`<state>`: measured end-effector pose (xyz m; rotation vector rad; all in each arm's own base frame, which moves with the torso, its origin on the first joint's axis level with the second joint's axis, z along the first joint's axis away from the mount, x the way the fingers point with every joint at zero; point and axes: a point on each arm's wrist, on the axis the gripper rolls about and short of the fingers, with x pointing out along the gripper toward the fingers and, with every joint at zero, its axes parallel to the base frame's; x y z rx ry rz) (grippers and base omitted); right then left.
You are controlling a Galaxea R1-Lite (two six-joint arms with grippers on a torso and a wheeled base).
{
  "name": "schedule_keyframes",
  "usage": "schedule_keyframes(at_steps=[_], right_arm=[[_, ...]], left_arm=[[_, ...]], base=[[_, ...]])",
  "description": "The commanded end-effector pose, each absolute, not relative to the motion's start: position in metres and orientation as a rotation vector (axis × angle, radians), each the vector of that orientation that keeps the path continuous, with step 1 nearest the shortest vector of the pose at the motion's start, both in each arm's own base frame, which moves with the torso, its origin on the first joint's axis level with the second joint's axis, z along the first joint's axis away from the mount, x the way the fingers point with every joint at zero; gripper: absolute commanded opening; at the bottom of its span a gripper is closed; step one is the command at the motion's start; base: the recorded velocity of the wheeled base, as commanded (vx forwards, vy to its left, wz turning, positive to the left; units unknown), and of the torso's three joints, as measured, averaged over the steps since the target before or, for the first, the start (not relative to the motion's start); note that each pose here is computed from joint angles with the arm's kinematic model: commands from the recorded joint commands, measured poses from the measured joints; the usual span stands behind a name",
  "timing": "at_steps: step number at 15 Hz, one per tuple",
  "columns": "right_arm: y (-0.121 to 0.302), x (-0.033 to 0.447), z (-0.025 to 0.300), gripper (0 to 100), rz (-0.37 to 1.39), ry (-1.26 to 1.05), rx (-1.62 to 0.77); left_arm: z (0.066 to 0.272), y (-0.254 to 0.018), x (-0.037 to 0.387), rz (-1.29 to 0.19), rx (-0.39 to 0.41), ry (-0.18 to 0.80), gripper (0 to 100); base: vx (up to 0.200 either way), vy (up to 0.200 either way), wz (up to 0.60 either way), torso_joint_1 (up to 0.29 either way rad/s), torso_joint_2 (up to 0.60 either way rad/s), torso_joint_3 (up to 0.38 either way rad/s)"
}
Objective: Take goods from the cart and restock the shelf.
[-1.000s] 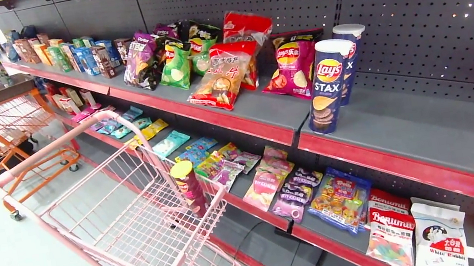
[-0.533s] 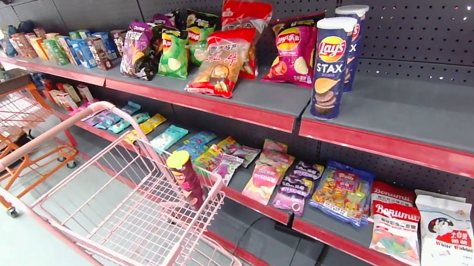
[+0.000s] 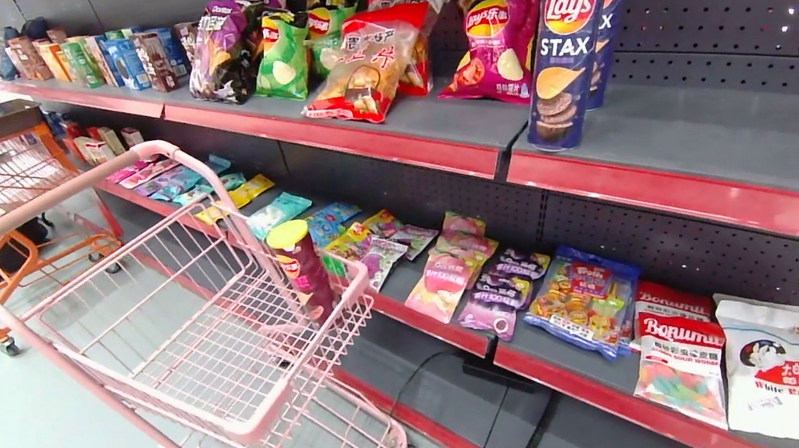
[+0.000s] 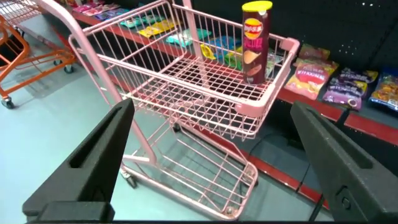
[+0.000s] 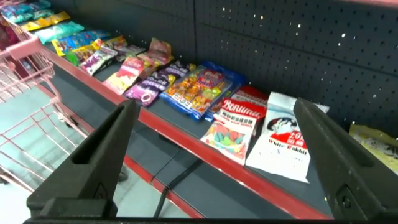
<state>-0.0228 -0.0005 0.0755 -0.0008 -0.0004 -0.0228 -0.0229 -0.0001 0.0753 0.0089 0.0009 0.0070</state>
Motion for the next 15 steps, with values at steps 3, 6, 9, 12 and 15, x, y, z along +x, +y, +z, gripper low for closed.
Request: schedule_keyframes(at_steps=[3,6,9,12,15], right_arm=[[-0.001,-0.023,0.075,100,-0.023,0.0,-0.002],[-0.001,-0.023,0.075,100,-0.023,0.0,0.0],[-0.001,-0.023,0.075,100,-0.023,0.0,-0.002],[-0.001,-0.023,0.075,100,-0.023,0.0,-0.003],[-0.001,-0.023,0.075,100,-0.025,0.0,-0.002]], left_arm=[[0.075,0.0,-0.023,0.005,0.009,0.002,100],[0.076,0.0,-0.023,-0.006,-0.031,-0.003,100],[0.161,0.0,-0.018,-0.061,-0.123,-0.072,100],[0.26,-0.002,0.035,-0.053,-0.186,-0.041,100],[0.272,-0.005,0.127,-0.054,-0.16,0.092,100]], base=[[0.0,0.0,0.0,-0.15,0.52,0.367],[0.0,0.0,0.0,-0.126,0.49,0.367],[0.0,0.0,0.0,-0.085,0.4,0.307],[0.0,0.0,0.0,-0.017,0.1,0.076],[0.0,0.0,0.0,0.0,0.0,0.0]])
